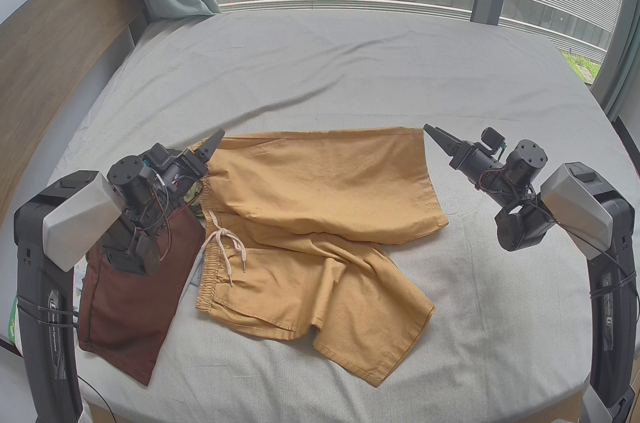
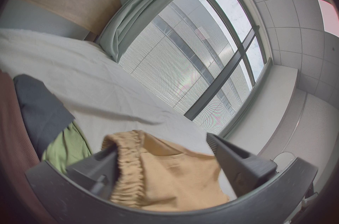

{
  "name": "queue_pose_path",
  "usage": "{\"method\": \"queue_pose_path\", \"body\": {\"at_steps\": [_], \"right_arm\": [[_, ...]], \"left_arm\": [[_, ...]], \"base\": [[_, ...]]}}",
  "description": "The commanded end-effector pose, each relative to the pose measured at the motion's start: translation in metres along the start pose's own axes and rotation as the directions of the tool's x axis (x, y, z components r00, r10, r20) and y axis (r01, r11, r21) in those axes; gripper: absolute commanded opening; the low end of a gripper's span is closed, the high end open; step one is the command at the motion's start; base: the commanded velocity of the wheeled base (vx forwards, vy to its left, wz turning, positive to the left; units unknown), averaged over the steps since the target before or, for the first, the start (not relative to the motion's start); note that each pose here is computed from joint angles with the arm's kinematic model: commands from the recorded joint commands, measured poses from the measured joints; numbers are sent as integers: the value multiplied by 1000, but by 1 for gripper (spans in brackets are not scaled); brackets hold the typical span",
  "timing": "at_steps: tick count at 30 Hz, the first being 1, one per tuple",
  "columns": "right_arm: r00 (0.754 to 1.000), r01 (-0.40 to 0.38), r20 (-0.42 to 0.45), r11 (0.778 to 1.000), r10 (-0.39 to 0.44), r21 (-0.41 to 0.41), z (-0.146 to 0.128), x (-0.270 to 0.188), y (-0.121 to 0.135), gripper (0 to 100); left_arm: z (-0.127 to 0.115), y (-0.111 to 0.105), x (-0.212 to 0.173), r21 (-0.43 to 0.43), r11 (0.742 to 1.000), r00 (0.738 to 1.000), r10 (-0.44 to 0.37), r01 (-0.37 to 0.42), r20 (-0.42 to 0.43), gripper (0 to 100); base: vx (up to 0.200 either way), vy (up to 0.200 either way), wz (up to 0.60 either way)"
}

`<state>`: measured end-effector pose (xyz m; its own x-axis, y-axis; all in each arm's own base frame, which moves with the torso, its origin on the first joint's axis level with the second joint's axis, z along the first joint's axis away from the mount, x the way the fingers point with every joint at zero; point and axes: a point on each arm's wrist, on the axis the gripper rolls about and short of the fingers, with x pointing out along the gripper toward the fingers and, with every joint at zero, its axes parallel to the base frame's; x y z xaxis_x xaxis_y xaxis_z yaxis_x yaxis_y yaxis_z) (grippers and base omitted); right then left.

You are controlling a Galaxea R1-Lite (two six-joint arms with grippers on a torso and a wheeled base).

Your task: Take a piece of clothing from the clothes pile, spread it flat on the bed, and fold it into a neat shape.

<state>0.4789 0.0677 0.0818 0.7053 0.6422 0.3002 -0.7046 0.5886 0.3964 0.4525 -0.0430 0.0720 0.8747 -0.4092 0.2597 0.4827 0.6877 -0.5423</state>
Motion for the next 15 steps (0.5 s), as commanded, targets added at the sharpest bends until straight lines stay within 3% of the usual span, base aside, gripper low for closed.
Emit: {"method": "queue_pose_path", "body": {"at_steps": [1, 5, 8, 15], "right_arm": [[1000, 15, -8, 1000, -15, 6, -2, -6, -2, 100], [999, 31, -25, 999, -31, 17, -3, -14, 2, 100], [998, 38, -52, 999, -36, 33, -2, -26, 21, 100], [986, 66, -154, 997, -59, 38, -3, -56, 64, 100]], "left_arm": [[-10, -3, -5, -26, 1000, 999, 16, -18, -42, 100], [-13, -5, -14, -39, 998, 997, 39, -42, -73, 100], [-17, -7, -30, -54, 995, 990, 73, -80, -118, 100], [-1, -25, -52, -56, 993, 986, 93, -102, -137, 100]], "base": [[0, 0, 0], [0, 0, 0], [0, 0, 0], [0, 0, 0]]}}
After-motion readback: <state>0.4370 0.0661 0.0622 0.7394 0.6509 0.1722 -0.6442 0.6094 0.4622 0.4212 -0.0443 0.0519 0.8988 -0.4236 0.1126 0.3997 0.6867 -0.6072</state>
